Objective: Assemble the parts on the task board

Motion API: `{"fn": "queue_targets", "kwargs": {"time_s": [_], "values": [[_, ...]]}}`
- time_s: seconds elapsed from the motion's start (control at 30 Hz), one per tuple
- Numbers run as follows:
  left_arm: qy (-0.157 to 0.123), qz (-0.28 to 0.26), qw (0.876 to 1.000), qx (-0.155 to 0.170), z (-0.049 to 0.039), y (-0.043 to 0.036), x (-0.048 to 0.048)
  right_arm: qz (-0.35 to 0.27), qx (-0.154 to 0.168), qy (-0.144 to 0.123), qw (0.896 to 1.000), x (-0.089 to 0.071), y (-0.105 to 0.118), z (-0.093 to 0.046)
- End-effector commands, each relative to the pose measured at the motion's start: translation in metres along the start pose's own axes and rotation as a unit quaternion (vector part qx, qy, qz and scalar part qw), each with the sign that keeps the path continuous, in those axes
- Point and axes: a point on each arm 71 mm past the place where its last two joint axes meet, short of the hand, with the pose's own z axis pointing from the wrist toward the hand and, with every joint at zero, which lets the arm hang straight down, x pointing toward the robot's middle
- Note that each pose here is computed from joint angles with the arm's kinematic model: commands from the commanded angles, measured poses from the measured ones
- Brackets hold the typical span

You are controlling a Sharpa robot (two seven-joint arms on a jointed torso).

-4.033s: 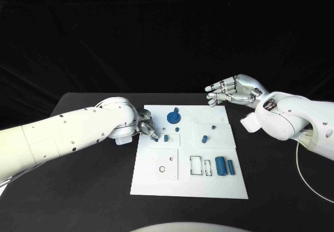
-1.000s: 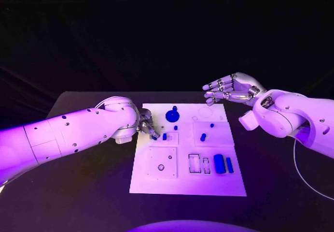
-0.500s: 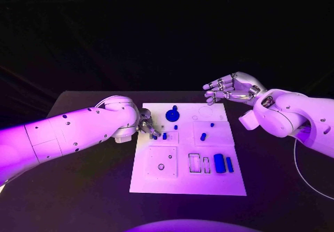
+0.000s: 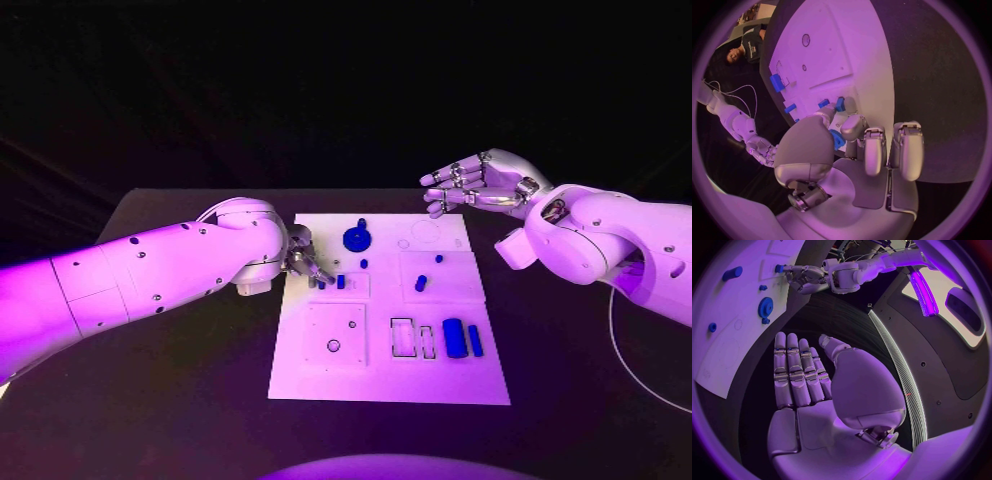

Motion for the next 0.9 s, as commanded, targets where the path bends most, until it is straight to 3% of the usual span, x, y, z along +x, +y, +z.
{"fn": "queue_targets", "kwargs": {"time_s": [0.03, 0.47, 0.9], "values": [[0.004, 0.006, 1.0, -0.002, 0.0001, -0.0002, 0.0005, 0.001, -0.005, 0.008, 1.0, 0.002, 0.001, 0.0], [-0.023, -0.035, 0.999, 0.008, -0.0029, -0.0006, -0.0028, 0.002, -0.005, 0.009, 1.0, 0.002, 0.001, 0.001], [-0.053, -0.084, 0.995, 0.018, -0.0164, 0.0069, -0.0144, 0.002, -0.005, 0.009, 1.0, 0.002, 0.0, 0.002]]}}
